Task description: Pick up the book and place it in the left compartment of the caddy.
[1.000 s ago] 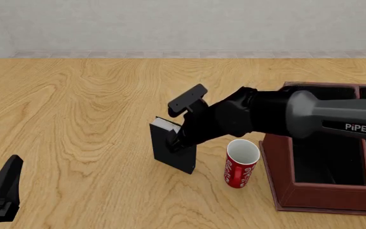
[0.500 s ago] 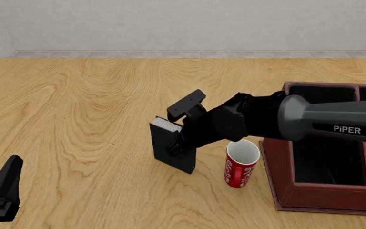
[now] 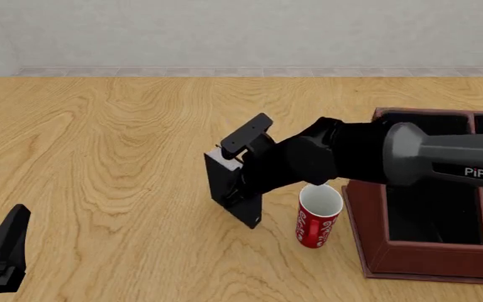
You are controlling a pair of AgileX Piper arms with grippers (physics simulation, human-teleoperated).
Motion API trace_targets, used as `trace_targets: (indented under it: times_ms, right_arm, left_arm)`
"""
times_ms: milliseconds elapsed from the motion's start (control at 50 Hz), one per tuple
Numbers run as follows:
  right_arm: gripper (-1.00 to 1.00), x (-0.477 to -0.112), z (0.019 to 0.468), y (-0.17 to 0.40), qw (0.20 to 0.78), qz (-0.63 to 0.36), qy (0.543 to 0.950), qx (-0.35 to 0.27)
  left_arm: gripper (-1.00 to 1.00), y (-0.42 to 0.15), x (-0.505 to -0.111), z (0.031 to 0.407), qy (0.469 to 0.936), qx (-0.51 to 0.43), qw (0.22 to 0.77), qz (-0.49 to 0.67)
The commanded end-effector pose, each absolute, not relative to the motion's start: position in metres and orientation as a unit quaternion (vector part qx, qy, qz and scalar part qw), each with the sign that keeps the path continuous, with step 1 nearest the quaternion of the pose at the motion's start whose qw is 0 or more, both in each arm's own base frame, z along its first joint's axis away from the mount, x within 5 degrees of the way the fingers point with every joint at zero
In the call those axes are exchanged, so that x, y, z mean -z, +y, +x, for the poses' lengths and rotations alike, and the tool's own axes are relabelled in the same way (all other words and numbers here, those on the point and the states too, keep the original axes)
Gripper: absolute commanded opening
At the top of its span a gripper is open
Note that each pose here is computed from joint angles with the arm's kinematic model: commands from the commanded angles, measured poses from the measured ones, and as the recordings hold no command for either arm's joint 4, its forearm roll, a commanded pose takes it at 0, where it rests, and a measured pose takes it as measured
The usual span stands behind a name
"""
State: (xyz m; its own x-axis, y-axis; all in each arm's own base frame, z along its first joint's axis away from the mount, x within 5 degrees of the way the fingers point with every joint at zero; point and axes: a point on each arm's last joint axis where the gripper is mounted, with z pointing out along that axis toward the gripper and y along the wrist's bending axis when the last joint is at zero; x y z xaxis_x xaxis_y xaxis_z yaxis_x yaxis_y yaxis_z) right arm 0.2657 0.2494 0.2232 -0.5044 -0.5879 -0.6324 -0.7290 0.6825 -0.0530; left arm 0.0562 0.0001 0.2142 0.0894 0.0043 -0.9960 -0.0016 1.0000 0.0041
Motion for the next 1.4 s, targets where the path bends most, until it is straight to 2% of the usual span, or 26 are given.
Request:
trace_targets:
  times_ms: [20,200,560,640,920,1140,1220,1400]
  right_arm:
    - [-1.0,-0.249,0.257,0.242,0.335,-0.379,0.854,-0.118]
    - [-1.0,-0.281,0.243,0.23,0.357,-0.374,0.846,-0.127]
    - [-1.0,-0.313,0.212,0.221,0.369,-0.373,0.838,-0.15]
    - [-1.0,-0.326,0.206,0.219,0.388,-0.381,0.824,-0.157]
    - [-1.0,-0.352,0.197,0.193,0.411,-0.337,0.83,-0.169]
    - [-1.0,-0.384,0.179,0.161,0.431,-0.304,0.832,-0.174]
    - [-1.0,-0.394,0.165,0.152,0.435,-0.284,0.832,-0.193]
    - [-1.0,-0.405,0.145,0.131,0.433,-0.251,0.841,-0.207]
  left_arm:
    - [1.0,0.0,-0.214,0.056,0.675,-0.002,0.738,0.001]
    - [1.0,0.0,-0.214,0.056,0.675,-0.002,0.738,0.001]
    - [1.0,0.0,-0.214,0.056,0.675,-0.002,0.738,0.001]
    - [1.0,0.0,-0.214,0.056,0.675,-0.002,0.738,0.001]
    - [1.0,0.0,-0.214,0.056,0.675,-0.002,0.738,0.001]
    - [1.0,0.0,-0.214,0.056,0.675,-0.002,0.738,0.001]
    - [1.0,0.0,-0.214,0.056,0.675,-0.002,0.738,0.001]
    - [1.0,0.0,-0.214,0.056,0.675,-0.002,0.738,0.001]
